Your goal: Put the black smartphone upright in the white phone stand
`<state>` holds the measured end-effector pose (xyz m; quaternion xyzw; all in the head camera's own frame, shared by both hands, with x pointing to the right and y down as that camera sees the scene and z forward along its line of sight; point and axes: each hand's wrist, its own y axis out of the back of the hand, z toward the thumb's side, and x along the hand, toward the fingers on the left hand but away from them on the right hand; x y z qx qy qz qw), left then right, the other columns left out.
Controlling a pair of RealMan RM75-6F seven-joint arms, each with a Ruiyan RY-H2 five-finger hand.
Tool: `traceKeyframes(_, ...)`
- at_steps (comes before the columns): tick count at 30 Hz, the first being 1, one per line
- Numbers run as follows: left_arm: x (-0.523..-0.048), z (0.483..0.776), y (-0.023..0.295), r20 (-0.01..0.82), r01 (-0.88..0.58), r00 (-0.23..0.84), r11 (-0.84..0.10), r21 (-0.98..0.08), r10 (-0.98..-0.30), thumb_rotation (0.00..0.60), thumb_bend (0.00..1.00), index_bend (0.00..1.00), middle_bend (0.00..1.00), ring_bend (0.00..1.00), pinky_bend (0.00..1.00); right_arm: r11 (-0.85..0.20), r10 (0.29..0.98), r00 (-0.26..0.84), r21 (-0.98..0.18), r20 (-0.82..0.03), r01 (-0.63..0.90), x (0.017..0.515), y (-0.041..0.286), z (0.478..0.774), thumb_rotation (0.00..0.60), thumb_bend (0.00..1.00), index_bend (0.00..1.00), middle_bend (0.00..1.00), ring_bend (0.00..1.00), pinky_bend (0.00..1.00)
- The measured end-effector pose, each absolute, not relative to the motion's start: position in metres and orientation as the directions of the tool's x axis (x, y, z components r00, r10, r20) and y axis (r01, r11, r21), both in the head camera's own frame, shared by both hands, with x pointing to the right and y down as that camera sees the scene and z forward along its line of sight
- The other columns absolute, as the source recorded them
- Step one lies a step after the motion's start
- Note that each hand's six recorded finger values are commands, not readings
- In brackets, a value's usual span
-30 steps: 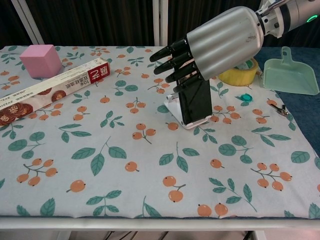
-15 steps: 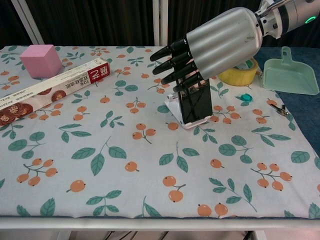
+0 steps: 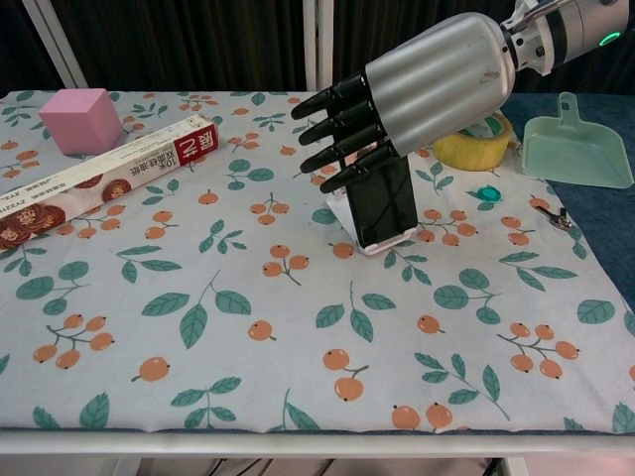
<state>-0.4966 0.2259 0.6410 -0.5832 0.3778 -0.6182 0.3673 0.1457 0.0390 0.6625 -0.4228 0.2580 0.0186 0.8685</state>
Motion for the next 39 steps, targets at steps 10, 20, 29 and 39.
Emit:
traceKeyframes(10, -0.490, 0.637, 0.225, 0.434, 0.000, -0.033, -0.434, -0.901, -0.900, 0.366, 0.01, 0.04, 0.07, 0.11, 0.21, 0.642, -0.140, 0.892, -0.725, -0.430, -0.249, 0.163, 0.028, 0.634, 0.600, 0.21, 0.00, 0.00, 0.00, 0.00)
traceKeyframes(20, -0.487, 0.625, 0.224, 0.406, -0.003, -0.018, -0.406, -0.914, -0.914, 0.364, 0.01, 0.04, 0.07, 0.11, 0.21, 0.468, 0.175, 0.950, -0.827, -0.259, -0.312, 0.226, 0.031, 0.579, 0.600, 0.18, 0.00, 0.00, 0.00, 0.00)
traceKeyframes(29, -0.478, 0.608, 0.223, 0.402, -0.006, -0.001, -0.402, -0.916, -0.916, 0.367, 0.01, 0.04, 0.07, 0.11, 0.21, -0.093, 0.766, 0.601, -0.964, -0.228, -0.248, 0.335, 0.103, 0.562, 0.600, 0.18, 0.00, 0.00, 0.00, 0.00)
traceKeyframes(39, -0.474, 0.586, 0.221, 0.376, 0.005, 0.017, -0.376, -0.927, -0.927, 0.349, 0.01, 0.04, 0.07, 0.11, 0.21, -0.388, 0.921, 0.045, -0.922, -0.388, -0.010, 0.463, 0.188, 0.561, 0.600, 0.19, 0.00, 0.00, 0.00, 0.00)
